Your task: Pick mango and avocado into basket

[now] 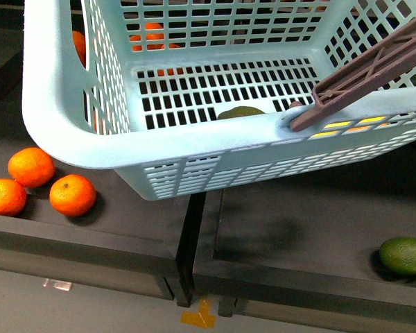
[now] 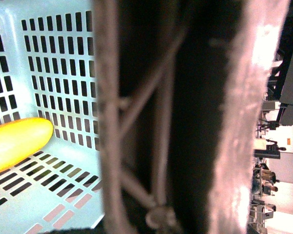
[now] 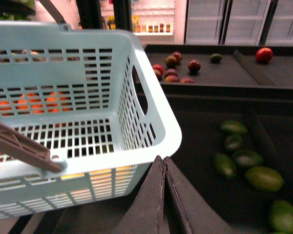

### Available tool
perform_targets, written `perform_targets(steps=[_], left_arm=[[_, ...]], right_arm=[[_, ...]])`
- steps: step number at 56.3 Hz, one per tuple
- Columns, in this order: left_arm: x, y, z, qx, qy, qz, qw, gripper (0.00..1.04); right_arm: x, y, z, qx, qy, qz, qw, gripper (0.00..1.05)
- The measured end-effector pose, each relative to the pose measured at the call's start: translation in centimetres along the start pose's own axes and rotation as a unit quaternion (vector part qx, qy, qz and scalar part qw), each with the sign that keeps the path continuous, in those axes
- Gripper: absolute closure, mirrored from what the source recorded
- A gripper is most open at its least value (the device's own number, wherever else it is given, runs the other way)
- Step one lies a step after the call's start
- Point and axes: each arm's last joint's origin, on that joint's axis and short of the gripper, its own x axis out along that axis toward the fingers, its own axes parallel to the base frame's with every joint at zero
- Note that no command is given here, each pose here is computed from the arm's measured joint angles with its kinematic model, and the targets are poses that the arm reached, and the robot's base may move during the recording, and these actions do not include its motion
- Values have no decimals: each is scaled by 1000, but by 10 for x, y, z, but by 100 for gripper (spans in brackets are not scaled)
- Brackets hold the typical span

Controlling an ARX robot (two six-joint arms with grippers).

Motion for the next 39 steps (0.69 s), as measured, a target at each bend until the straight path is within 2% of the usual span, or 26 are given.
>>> perform_targets(steps=[15, 18, 24, 39], left_arm=[[0, 0, 0, 0, 0, 0, 1000, 92], [0, 0, 0, -1, 0, 0, 1000, 92], [0, 0, 0, 0, 0, 0, 1000, 92], [0, 0, 0, 0, 0, 0, 1000, 92]], right_arm=[[-8, 0, -1, 0, -6, 0, 1000, 103], [-8, 0, -1, 0, -6, 0, 1000, 100], [-8, 0, -1, 0, -6, 0, 1000, 80], [-8, 0, -1, 0, -6, 0, 1000, 21]])
